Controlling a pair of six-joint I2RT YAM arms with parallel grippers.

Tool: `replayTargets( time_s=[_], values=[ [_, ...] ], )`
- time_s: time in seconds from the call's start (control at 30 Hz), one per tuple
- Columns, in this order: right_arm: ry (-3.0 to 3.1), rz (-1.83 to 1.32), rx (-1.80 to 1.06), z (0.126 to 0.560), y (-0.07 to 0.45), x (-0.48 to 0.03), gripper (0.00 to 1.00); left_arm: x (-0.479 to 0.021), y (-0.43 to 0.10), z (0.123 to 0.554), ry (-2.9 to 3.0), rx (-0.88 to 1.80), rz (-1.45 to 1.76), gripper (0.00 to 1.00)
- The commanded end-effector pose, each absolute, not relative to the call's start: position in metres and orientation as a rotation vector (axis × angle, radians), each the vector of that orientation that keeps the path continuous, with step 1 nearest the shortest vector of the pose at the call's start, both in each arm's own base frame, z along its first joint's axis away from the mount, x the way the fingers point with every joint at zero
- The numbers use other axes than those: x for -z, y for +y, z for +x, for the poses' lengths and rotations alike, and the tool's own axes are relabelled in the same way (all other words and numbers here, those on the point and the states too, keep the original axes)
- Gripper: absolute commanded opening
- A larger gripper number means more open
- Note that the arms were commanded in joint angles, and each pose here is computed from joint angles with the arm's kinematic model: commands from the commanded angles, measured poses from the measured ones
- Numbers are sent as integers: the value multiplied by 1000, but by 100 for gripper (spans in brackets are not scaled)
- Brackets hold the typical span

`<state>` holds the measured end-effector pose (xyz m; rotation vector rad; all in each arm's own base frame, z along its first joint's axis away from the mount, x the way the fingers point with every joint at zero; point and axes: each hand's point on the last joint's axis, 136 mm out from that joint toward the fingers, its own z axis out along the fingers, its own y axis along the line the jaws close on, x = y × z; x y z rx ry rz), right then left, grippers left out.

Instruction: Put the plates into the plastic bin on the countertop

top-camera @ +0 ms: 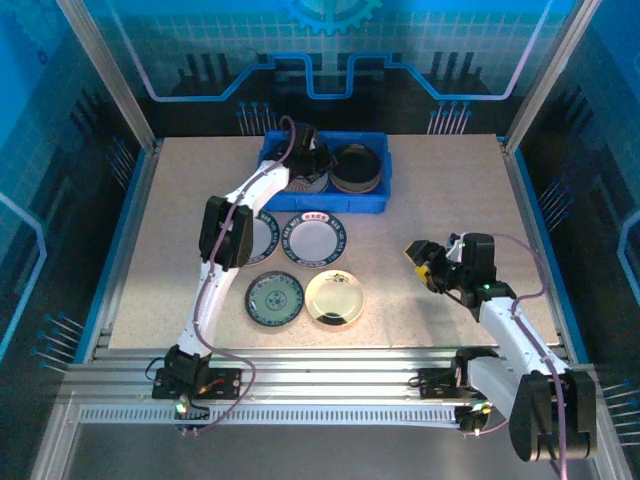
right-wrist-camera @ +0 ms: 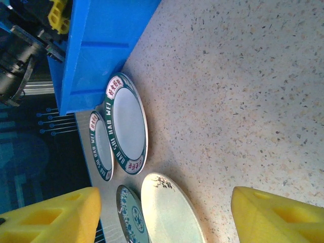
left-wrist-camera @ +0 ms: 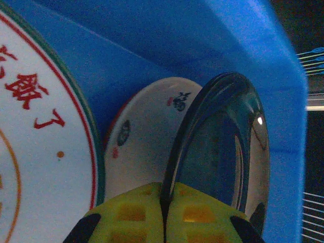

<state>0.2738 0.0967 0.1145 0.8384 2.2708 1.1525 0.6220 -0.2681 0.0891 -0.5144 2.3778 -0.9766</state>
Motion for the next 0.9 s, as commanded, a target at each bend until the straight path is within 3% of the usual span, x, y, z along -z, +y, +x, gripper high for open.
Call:
replayTargets(
  time_s=[0.0,0.07,0.2,0.3,0.5,0.87],
  values=[
    [2263,864,-1134,274,92,-116,69,-103,-271,634,2324,995,-517,0],
    [2263,861,-1124,274,92,-116,69,-98,-273,634,2338,998,-517,8],
    [2263,859,-1110,275,91,-116,69,-95,-276,632,2356,967,-490,45],
    [2266,855,-1106,276,93,-115,69,-102,-274,631,2358,920,-457,55],
    [2285,830,-1092,281,99,-115,69,-122,-265,631,2341,829,-407,62],
    [2311,771,-1074,283,107,-119,69,-138,-258,626,2336,780,-376,65]
  ],
)
